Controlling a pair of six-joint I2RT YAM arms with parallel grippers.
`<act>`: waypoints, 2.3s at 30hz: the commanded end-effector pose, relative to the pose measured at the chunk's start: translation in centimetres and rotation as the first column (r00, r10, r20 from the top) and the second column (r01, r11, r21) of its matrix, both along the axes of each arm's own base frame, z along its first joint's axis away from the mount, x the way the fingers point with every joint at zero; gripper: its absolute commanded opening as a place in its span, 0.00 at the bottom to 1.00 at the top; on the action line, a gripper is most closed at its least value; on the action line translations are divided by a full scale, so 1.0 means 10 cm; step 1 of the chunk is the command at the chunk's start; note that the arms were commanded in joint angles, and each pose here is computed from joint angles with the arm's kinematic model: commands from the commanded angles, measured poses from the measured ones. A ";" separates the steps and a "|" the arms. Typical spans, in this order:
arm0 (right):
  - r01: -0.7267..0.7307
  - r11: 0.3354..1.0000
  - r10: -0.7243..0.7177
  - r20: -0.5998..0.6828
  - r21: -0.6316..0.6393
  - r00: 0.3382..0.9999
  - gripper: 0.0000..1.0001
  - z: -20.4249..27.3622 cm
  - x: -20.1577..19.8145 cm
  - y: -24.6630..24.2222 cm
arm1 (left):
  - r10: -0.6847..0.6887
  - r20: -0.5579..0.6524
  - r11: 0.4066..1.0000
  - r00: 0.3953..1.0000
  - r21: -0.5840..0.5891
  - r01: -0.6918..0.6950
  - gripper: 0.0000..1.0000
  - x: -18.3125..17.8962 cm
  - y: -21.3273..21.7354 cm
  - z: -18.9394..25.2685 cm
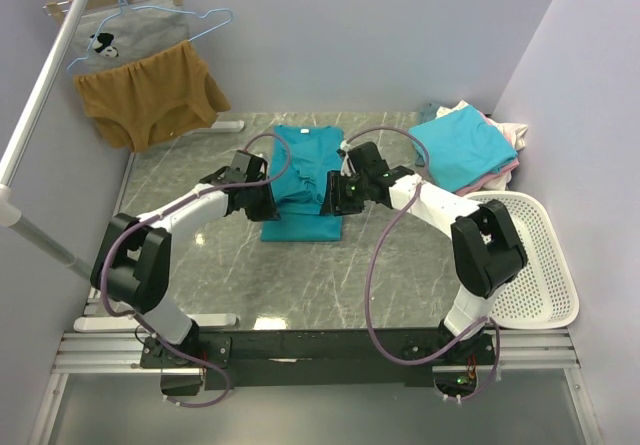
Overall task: Fold and stack the t-shirts
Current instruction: Fold the folded rectangular tshirt in 1/3 of the way
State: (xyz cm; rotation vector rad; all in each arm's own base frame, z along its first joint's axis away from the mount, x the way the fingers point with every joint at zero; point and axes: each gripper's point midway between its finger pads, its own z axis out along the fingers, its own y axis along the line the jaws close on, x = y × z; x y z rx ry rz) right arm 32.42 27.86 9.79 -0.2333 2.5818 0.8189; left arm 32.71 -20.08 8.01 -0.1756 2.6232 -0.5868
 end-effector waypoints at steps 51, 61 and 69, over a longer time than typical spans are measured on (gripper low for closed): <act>0.111 0.993 -0.105 0.137 -0.038 0.985 0.51 0.01 1.46 -0.06 | -0.106 0.294 0.983 0.950 -0.114 0.145 0.25 0.67 -0.22 0.83; 0.084 0.996 -0.083 0.120 -0.005 0.989 0.52 0.13 1.00 -0.05 | -0.151 0.220 0.977 0.964 -0.114 0.180 0.23 0.29 -0.26 0.44; 0.052 0.998 -0.054 0.087 0.018 0.995 0.52 0.05 0.80 0.02 | -0.092 0.183 0.992 0.979 -0.065 0.105 0.19 0.53 -0.24 0.09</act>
